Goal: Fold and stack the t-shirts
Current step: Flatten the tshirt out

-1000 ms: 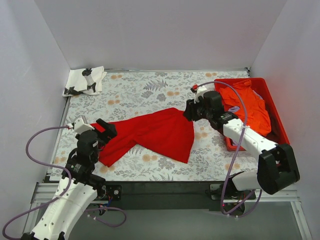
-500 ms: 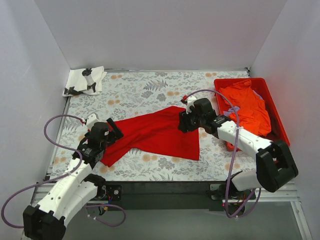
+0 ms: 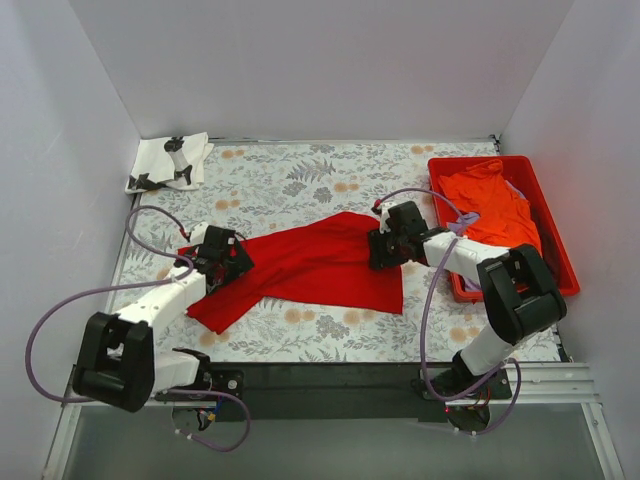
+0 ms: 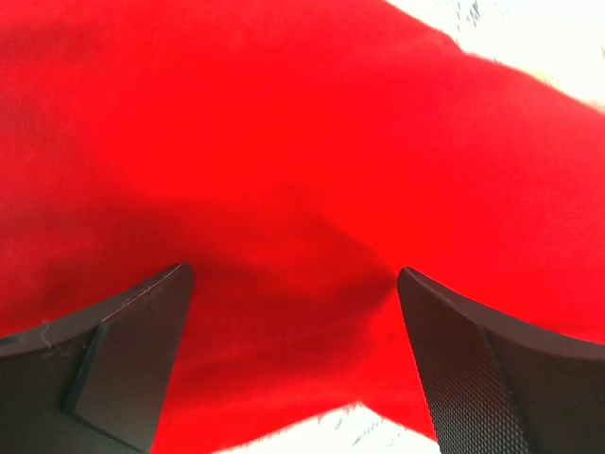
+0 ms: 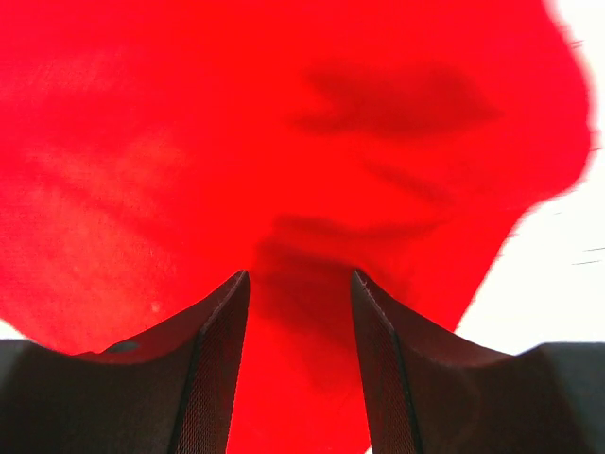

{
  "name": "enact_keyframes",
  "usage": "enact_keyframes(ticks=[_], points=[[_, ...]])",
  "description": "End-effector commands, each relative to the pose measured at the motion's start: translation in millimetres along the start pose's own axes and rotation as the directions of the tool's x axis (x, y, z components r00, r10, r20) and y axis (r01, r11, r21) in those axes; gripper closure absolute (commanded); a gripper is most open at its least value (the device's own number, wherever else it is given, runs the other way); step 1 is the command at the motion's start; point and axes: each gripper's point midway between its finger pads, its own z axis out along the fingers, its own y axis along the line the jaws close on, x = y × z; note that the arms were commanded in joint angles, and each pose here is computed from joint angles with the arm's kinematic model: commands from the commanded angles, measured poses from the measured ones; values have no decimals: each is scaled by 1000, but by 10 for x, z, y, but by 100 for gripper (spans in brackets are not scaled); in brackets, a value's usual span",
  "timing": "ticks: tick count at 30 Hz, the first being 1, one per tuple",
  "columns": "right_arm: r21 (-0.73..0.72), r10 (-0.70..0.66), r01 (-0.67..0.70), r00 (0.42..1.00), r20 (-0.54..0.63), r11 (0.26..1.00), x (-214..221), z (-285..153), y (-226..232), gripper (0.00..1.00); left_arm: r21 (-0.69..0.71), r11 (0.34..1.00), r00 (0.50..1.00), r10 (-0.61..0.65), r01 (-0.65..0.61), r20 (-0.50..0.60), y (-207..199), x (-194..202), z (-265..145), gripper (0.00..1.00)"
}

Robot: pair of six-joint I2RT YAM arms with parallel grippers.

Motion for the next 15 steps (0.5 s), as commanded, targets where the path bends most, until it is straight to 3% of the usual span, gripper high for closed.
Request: enact_keyframes(ticks=[1,5,9,12,15], points=[[146,78,-78,997,8,986,-76,53,-495,46,63,998,999,-24,21,41,-257,-292,105,11],[235,148,-144,989,5,961,-201,157,-937,45,57,998,999,34,-35,15,-546,-480,423,11],[296,178,-186,983,55,937,-596,153,-1252,45,58,991,993,118,-119,15,-877,-736,752,11],[264,165,-174,985,55,949,-767,132,-1199,45,83,985,988,147,-151,50,-1184,-1024,888,11],[230,125,-143,988,93,963,-962,-18,-1043,45,104,982,982,141,-155,127,-1361,-1330,772,11]])
